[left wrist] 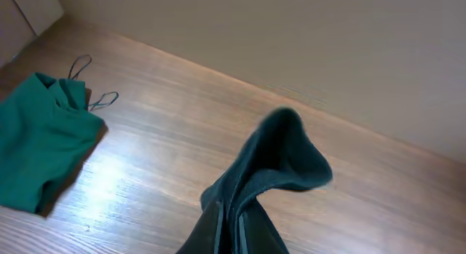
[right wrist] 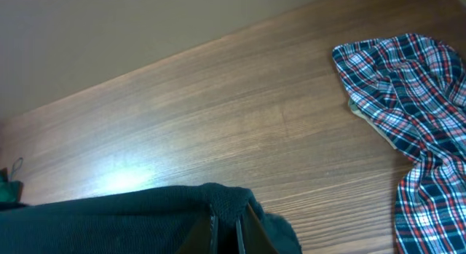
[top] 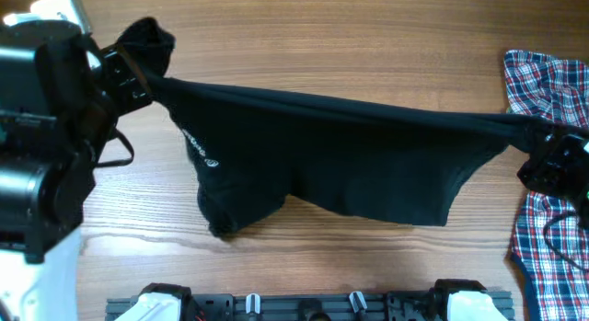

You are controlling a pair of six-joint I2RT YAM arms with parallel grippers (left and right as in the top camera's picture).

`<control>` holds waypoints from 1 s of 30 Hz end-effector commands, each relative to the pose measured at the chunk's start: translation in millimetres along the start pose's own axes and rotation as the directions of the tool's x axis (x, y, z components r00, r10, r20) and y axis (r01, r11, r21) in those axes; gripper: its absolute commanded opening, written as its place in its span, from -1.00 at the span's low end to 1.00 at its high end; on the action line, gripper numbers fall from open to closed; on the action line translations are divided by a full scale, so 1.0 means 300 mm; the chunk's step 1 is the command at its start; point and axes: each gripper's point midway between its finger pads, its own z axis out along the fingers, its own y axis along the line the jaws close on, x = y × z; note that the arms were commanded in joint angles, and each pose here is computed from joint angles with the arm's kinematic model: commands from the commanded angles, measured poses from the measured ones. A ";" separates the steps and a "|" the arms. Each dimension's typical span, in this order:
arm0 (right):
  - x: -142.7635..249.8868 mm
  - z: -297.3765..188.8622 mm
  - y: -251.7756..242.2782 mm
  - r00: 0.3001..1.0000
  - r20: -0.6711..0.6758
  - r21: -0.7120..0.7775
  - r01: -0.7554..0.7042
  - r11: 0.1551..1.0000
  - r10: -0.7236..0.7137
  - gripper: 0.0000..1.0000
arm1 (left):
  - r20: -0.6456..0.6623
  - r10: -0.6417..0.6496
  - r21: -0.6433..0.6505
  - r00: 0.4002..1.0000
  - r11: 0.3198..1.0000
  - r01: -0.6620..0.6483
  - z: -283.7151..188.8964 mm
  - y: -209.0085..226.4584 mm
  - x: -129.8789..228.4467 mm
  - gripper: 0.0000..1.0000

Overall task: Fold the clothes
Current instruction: 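Lift the shirt with both grippers and stretch it wide across the table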

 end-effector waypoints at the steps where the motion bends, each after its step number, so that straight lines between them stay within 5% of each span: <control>1: -0.012 -0.065 -0.056 0.996 0.085 0.080 -0.021 0.997 0.014 -0.92 | 0.169 -0.068 0.016 0.983 0.998 0.066 -0.183 0.059 -0.081 -0.92; 8: -0.071 -0.219 -0.030 0.970 0.242 0.030 -0.004 1.000 -0.003 -0.92 | 0.526 -0.161 0.225 0.835 0.973 0.046 -0.718 0.094 -0.249 -0.92; 12: -0.118 -0.372 -0.008 0.922 0.388 -0.016 0.002 1.000 0.005 -0.92 | 0.587 -0.199 0.269 0.785 0.962 0.043 -0.832 0.107 -0.276 -0.92; 21: -0.131 -0.446 -0.001 0.891 0.453 -0.042 -0.001 0.999 0.020 -0.92 | 0.419 -0.147 0.210 0.896 0.976 0.062 -0.706 0.112 -0.160 -0.92; 30: -0.091 -0.216 -0.092 0.964 0.267 0.132 -0.056 0.990 0.019 -0.92 | 0.228 -0.065 0.068 0.971 0.996 0.050 -0.378 0.047 -0.179 -0.92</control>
